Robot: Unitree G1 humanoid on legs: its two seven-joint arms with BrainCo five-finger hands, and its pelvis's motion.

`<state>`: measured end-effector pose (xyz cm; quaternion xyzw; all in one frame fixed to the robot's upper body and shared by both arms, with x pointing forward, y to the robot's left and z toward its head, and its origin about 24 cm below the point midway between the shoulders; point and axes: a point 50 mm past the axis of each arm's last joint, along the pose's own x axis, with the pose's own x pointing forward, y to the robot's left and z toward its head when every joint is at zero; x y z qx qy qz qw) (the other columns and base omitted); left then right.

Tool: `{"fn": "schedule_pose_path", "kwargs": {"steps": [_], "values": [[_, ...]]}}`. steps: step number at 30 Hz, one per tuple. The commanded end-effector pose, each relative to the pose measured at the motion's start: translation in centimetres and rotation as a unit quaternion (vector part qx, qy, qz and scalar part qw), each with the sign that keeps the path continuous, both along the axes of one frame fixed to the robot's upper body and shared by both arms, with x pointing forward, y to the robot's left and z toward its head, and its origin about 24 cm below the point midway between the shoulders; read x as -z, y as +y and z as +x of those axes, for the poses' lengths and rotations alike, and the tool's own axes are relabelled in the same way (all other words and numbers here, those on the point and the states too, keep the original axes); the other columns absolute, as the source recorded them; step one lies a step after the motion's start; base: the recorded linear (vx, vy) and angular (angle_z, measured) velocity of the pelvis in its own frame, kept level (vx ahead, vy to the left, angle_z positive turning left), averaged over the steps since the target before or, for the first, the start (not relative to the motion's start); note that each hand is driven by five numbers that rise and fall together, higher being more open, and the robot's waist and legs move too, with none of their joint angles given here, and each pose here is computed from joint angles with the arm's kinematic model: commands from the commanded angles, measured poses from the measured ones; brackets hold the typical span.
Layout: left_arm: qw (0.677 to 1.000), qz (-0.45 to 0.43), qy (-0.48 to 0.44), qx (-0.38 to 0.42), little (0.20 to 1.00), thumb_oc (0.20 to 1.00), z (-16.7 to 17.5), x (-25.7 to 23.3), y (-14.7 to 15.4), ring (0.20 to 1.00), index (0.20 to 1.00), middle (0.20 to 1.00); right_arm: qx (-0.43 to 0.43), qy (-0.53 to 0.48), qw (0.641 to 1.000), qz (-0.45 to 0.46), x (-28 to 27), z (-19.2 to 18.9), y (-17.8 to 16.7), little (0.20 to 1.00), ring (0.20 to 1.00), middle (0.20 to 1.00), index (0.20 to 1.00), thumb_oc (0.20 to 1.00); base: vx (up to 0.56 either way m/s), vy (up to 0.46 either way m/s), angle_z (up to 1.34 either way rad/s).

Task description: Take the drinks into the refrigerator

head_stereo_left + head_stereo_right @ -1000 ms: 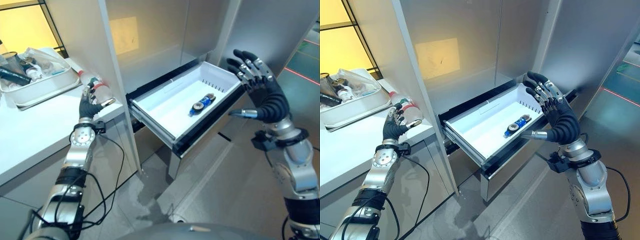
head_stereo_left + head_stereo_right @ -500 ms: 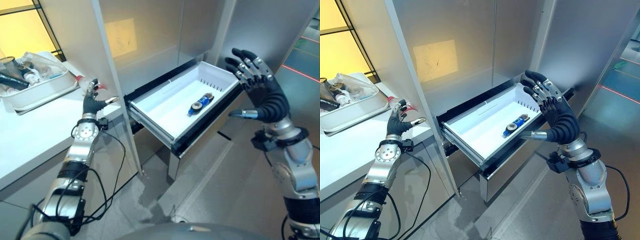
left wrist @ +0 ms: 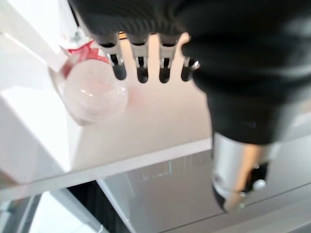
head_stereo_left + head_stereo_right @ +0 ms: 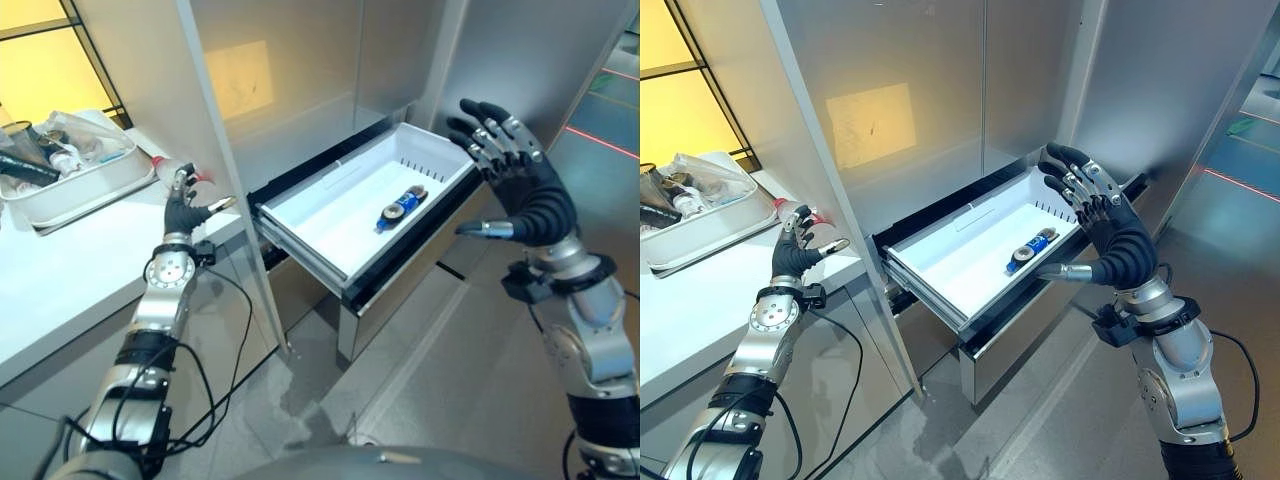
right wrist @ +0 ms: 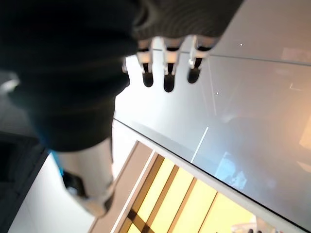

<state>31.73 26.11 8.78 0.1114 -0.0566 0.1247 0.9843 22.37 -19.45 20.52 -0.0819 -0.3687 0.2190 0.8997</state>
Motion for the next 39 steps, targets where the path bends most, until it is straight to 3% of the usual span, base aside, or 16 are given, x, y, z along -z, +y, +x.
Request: {"fn": "schedule_pose_path", "kwargs": {"steps": [1, 15, 24, 28, 29, 31, 32, 33, 34, 36, 39], "values": [[0.999, 0.024, -0.02, -0.022, 1.0, 1.0, -0.3, -1.1, 1.9, 1.0, 1.0, 1.0, 0.003, -0.064, 0.998, 0.013, -2.4, -0.7, -0.2, 1.0, 1.0, 1.0, 1.0, 1.0, 0.0, 0.0, 0.0], [0.997, -0.017, -0.01, -0.077, 1.0, 1.0, -4.2, 1.3, 4.6, 1.0, 1.0, 1.0, 0.021, -0.047, 0.999, 0.014, -1.5, -0.6, -0.8, 1.0, 1.0, 1.0, 1.0, 1.0, 0.0, -0.001, 0.01], [0.995, -0.025, -0.022, -0.091, 1.0, 1.0, -3.4, 0.4, 5.2, 1.0, 1.0, 1.0, 0.009, -0.036, 0.999, 0.012, -1.2, -0.4, -0.5, 1.0, 1.0, 1.0, 1.0, 1.0, 0.0, 0.0, 0.0], [0.995, -0.027, -0.062, -0.069, 1.0, 1.0, -1.4, -2.5, 4.6, 1.0, 1.0, 1.0, -0.005, -0.029, 1.0, 0.008, -1.3, -0.2, -0.2, 1.0, 1.0, 1.0, 1.0, 1.0, 0.0, 0.0, 0.0], [0.996, -0.009, -0.067, -0.064, 1.0, 1.0, -1.0, -3.2, 4.5, 1.0, 1.0, 1.0, -0.006, -0.03, 1.0, 0.006, -1.3, -0.2, -0.2, 1.0, 1.0, 1.0, 1.0, 1.0, 0.0, 0.0, 0.0], [0.988, 0.129, -0.069, -0.055, 1.0, 1.0, -0.5, -5.8, 4.5, 1.0, 1.0, 1.0, -0.002, -0.034, 0.999, -0.004, -1.6, -0.1, -0.3, 1.0, 1.0, 1.0, 1.0, 1.0, 0.0, 0.0, 0.0], [0.975, 0.203, -0.075, -0.057, 1.0, 1.0, -0.5, -7.2, 4.7, 1.0, 1.0, 1.0, 0.002, -0.037, 0.999, -0.008, -1.8, 0.0, -0.5, 1.0, 1.0, 1.0, 1.0, 1.0, 0.0, 0.0, 0.0], [0.936, 0.336, -0.081, -0.068, 1.0, 1.0, -1.0, -9.6, 5.6, 1.0, 1.0, 1.0, 0.008, -0.042, 0.999, -0.017, -2.1, -0.1, -1.0, 1.0, 1.0, 1.0, 1.0, 1.0, 0.0, 0.0, 0.0], [0.936, 0.337, -0.082, -0.069, 1.0, 1.0, -0.9, -9.7, 5.6, 1.0, 1.0, 1.0, 0.008, -0.042, 0.999, -0.016, -2.1, -0.1, -1.0, 1.0, 1.0, 1.0, 1.0, 1.0, 0.02, -0.002, -0.06], [0.852, 0.512, -0.076, -0.081, 1.0, 1.0, -1.3, -13.4, 6.5, 1.0, 1.0, 1.0, 0.01, -0.041, 0.999, -0.033, -2.3, -0.3, -1.5, 1.0, 1.0, 1.0, 1.0, 1.0, 0.02, 0.007, -0.09], [0.765, 0.634, -0.078, -0.083, 1.0, 1.0, -1.8, -16.6, 6.1, 1.0, 1.0, 1.0, 0.012, -0.035, 0.998, -0.048, -2.2, -0.7, -1.8, 1.0, 1.0, 1.0, 1.0, 1.0, 0.01, 0.001, -0.02]]}}
